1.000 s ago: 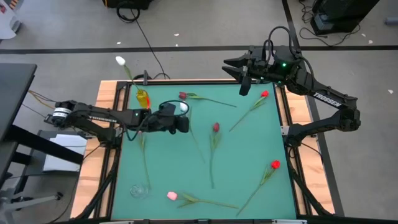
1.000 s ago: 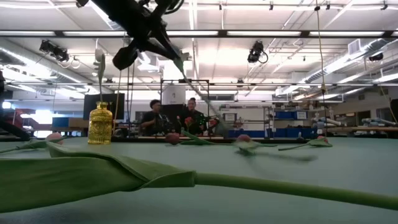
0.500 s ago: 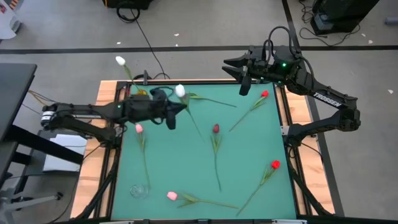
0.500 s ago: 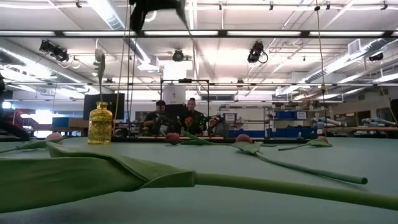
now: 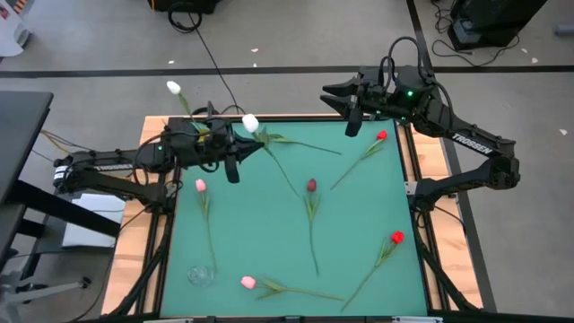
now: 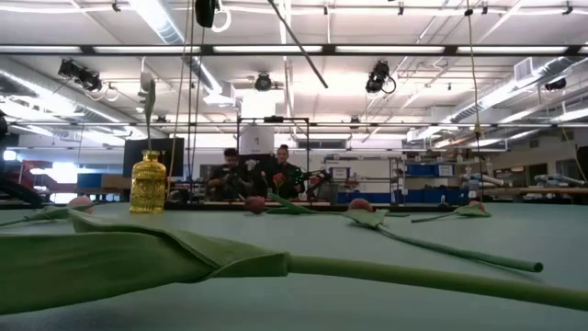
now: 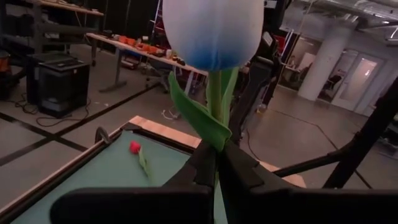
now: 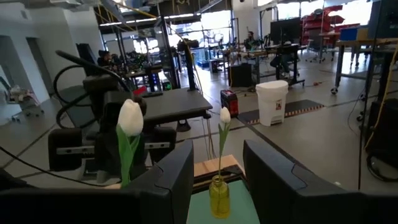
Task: Sort flowers into vase by color
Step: Put the white flower into the yellow vase
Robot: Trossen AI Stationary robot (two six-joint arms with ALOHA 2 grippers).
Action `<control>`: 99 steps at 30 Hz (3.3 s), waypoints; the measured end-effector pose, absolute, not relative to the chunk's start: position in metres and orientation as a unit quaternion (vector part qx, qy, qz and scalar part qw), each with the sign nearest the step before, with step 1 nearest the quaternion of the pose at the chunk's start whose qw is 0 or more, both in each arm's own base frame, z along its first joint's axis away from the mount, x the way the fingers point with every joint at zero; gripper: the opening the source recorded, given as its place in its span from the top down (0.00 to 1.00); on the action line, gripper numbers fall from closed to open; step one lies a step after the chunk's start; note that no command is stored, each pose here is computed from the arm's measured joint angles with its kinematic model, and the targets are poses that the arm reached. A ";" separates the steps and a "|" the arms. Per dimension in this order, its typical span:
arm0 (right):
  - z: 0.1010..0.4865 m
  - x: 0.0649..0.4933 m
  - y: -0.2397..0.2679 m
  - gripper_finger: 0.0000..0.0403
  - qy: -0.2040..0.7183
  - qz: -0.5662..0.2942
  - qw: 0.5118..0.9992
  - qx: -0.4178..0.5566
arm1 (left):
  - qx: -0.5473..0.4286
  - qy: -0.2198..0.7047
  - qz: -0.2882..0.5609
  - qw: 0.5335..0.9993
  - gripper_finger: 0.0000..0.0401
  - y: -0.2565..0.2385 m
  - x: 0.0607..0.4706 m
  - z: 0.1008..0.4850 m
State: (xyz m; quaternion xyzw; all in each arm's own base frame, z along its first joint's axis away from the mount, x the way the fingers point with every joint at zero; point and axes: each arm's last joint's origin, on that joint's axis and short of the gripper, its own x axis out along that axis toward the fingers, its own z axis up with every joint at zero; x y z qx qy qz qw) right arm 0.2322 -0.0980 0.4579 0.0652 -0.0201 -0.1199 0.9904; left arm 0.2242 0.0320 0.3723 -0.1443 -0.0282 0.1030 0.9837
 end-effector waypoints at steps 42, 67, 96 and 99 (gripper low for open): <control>0.371 0.349 -0.080 0.97 0.103 0.020 0.987 0.122 | -0.080 0.081 0.098 0.989 0.94 0.067 0.252 0.439; 0.404 0.336 -0.073 0.99 0.002 0.017 0.997 0.078 | -0.078 0.023 0.082 0.993 0.50 0.058 0.270 0.444; 0.464 0.231 -0.063 0.62 -0.019 -0.079 0.996 0.024 | -0.031 0.049 0.247 0.967 0.97 0.060 0.193 0.458; 0.465 0.226 -0.063 0.62 -0.015 -0.086 0.996 0.021 | -0.032 0.045 0.258 0.965 0.97 0.058 0.184 0.450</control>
